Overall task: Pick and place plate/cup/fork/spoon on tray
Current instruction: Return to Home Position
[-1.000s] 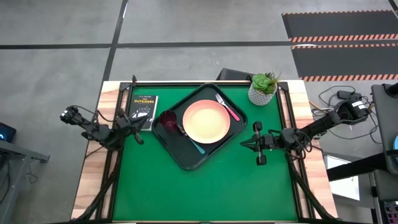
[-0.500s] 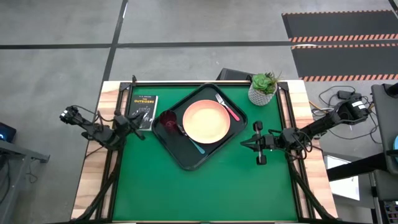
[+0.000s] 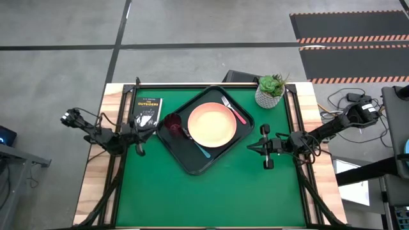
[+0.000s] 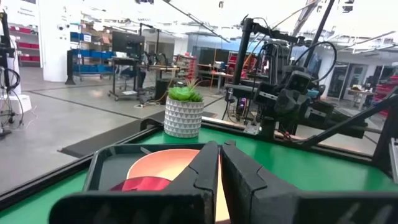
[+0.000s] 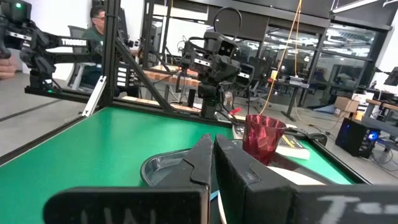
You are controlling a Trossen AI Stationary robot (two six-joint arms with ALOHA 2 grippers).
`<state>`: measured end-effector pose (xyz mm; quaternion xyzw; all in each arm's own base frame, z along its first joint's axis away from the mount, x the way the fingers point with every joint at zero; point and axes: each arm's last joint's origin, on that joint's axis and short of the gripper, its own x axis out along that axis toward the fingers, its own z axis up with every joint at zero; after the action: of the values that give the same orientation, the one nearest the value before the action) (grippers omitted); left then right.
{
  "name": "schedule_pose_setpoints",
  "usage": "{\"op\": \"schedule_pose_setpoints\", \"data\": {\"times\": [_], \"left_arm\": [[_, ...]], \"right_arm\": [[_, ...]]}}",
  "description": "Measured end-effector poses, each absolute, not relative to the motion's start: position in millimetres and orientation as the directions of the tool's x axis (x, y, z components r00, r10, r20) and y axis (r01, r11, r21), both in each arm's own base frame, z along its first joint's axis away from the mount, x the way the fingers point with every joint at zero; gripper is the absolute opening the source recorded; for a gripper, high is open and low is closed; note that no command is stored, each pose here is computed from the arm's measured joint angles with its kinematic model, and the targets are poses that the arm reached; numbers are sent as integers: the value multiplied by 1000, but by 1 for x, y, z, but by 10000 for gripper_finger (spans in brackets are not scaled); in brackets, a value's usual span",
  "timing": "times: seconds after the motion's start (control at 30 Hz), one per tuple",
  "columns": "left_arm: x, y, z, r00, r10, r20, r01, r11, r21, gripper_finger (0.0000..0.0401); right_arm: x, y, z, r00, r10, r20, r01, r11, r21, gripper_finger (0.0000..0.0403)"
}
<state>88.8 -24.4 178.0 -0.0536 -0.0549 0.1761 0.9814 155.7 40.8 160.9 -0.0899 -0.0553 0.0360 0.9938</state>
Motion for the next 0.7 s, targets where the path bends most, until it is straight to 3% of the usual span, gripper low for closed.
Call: {"op": "schedule_pose_setpoints", "data": {"times": [0.33,0.7], "left_arm": [[93,-26,185,928,350,128,-351,936,-15,0],[95,-30,180,962,257,91,-268,951,154,0]], "right_arm": [[156,41,161,991,81,104,-61,981,-183,9],[155,39,167,987,26,157,7,978,-209,9]]}}
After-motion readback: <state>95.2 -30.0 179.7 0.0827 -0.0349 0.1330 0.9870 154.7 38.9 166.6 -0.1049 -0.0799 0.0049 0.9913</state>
